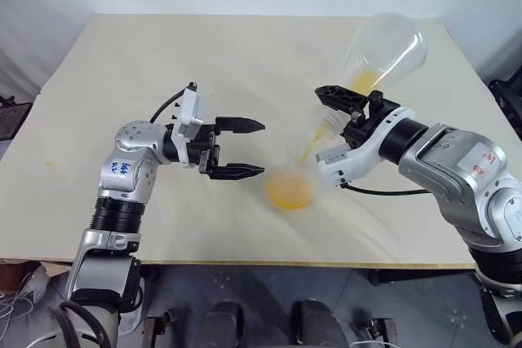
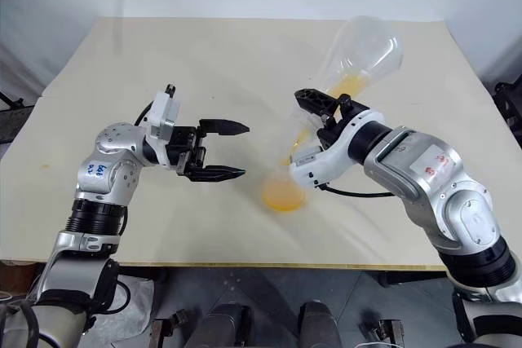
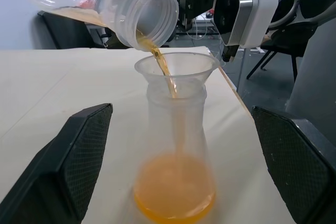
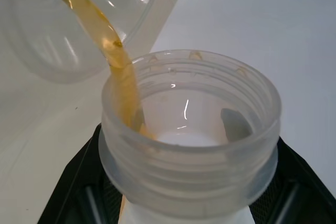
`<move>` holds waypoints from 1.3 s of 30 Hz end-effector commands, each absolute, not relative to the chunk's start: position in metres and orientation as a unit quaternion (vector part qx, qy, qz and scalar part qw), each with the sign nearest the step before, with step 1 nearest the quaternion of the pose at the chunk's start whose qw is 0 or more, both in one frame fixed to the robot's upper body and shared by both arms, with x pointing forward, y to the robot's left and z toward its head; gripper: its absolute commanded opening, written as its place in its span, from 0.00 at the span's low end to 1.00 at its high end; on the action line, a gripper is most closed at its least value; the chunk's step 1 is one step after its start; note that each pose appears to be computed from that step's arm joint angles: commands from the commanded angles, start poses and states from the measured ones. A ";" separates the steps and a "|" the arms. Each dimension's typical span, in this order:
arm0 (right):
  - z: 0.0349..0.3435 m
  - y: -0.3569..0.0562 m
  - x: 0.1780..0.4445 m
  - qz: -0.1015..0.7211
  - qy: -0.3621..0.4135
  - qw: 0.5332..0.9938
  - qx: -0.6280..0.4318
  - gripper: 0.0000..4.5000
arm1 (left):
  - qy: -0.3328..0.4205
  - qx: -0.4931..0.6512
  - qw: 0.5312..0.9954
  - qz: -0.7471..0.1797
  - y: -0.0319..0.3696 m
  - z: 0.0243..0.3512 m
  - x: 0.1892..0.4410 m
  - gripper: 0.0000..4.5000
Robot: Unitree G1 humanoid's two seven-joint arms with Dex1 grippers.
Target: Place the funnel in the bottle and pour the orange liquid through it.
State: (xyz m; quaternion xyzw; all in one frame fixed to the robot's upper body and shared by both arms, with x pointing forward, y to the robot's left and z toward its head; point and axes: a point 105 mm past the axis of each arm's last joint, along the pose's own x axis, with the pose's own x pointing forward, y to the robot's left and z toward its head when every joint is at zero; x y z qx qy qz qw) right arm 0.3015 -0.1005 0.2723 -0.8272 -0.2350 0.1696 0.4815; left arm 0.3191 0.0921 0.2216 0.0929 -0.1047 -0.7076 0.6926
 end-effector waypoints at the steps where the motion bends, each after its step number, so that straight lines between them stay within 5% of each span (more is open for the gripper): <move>1: 0.292 -0.104 0.296 0.132 -0.257 0.475 -0.831 0.55 | -0.125 0.109 0.685 -0.710 0.091 0.232 0.317 1.00; 39: 0.295 -0.099 0.295 0.124 -0.280 0.449 -0.840 0.55 | -0.128 0.110 0.687 -0.707 0.091 0.233 0.317 1.00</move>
